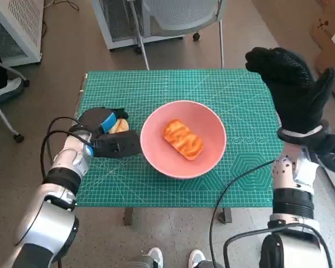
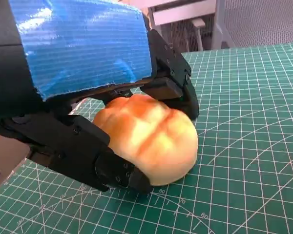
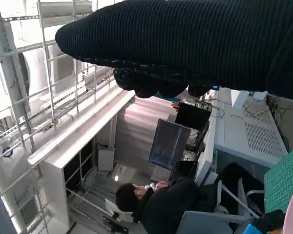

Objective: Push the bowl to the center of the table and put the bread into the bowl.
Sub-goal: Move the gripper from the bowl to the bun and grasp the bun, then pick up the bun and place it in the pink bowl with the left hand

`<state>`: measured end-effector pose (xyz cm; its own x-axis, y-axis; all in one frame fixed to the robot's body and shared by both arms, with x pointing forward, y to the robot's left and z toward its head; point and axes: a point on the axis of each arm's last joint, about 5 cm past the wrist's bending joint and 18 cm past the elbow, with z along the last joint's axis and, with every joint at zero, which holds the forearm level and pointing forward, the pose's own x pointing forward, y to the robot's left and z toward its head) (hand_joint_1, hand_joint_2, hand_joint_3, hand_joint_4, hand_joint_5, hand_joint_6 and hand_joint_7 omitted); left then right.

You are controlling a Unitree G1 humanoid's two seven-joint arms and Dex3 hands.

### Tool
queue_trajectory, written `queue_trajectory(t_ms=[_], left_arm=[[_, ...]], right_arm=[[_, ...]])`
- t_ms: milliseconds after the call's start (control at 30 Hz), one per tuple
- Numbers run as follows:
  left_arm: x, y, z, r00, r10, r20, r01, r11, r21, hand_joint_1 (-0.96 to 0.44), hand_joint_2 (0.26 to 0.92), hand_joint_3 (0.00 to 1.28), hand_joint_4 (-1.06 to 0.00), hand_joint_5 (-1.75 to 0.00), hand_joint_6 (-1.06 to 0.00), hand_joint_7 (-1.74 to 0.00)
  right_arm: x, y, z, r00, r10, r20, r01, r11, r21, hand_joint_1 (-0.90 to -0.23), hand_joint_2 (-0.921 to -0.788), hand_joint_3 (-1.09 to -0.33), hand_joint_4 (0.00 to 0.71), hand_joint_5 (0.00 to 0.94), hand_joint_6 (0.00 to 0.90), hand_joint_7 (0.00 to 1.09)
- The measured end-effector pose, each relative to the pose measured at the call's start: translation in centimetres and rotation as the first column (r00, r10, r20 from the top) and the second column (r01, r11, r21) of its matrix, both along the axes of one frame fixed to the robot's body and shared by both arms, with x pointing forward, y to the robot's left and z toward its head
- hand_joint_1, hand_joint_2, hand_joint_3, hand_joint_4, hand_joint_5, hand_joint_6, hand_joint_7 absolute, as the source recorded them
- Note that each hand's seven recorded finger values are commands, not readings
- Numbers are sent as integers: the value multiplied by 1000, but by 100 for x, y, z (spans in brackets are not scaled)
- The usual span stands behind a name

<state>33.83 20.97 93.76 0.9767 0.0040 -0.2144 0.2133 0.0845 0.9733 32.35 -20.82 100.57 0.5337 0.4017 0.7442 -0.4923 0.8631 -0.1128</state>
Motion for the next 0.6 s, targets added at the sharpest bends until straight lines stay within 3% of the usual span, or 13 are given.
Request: queue_trajectory(t_ms=[400,600], left_arm=[[5,39,45,1000,-25,17,25,1000,5,1,921,89,-608,-1253,-662,-1122],[44,61,208,994,-62,90,62,998,5,1,920,79,-628,-1193,-665,-1158]], right_arm=[[-9,-6,-15,1000,-2,-3,2,1000,-1,-648,-921,-753,301,0,402,0],[-10,-6,-17,1000,-3,-2,3,1000,-1,-648,-921,-753,300,0,401,0]])
